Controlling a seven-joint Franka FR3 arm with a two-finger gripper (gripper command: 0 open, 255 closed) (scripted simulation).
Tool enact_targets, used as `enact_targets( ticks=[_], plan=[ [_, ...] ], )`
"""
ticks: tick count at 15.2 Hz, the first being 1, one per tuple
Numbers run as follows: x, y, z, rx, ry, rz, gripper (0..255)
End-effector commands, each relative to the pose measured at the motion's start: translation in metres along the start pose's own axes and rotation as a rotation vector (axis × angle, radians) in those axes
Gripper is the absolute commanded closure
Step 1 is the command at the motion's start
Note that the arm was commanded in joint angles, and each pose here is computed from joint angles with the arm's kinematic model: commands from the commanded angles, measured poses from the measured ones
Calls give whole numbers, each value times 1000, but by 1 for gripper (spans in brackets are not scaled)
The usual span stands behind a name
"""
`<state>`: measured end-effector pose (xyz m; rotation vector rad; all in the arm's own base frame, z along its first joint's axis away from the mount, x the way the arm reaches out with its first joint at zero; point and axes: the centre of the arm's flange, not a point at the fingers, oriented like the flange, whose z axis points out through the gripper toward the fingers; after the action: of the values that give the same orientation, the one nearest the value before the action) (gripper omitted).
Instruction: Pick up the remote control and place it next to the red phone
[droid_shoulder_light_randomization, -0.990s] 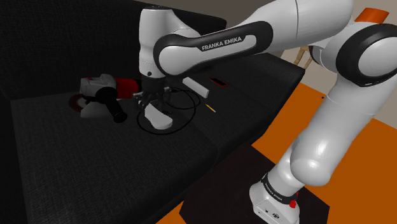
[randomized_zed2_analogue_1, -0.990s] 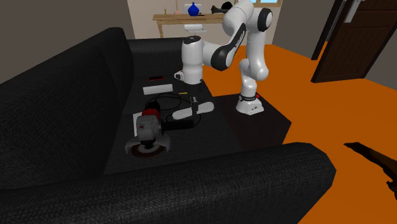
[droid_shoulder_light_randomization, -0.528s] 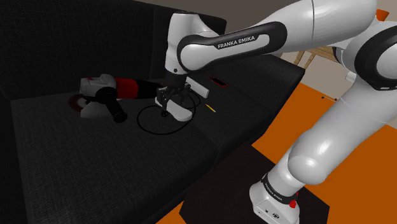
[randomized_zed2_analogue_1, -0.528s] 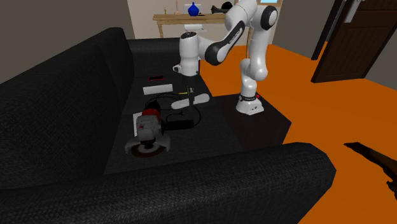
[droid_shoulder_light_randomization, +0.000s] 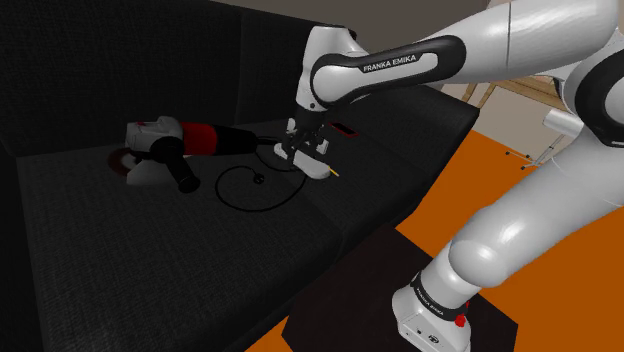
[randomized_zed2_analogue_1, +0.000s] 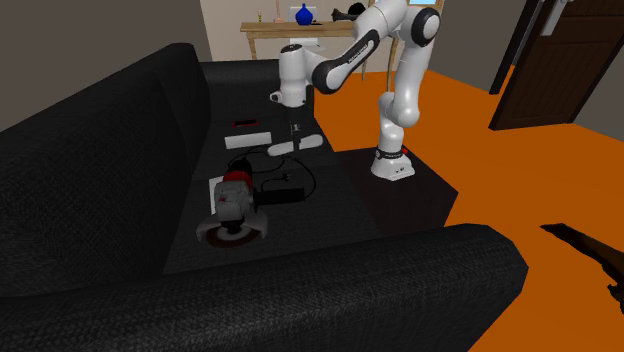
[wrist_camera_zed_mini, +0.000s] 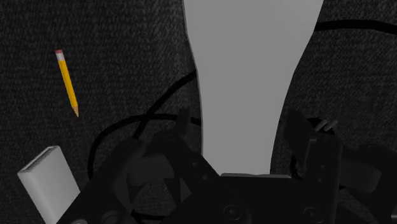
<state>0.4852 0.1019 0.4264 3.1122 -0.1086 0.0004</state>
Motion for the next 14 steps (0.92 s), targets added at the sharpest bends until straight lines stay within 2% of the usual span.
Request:
enact_targets(
  ticks=[1,14],
  plan=[
    [-1,26,2,0,0,-2,255],
    [3,198,5,0,0,-2,255]
  ],
)
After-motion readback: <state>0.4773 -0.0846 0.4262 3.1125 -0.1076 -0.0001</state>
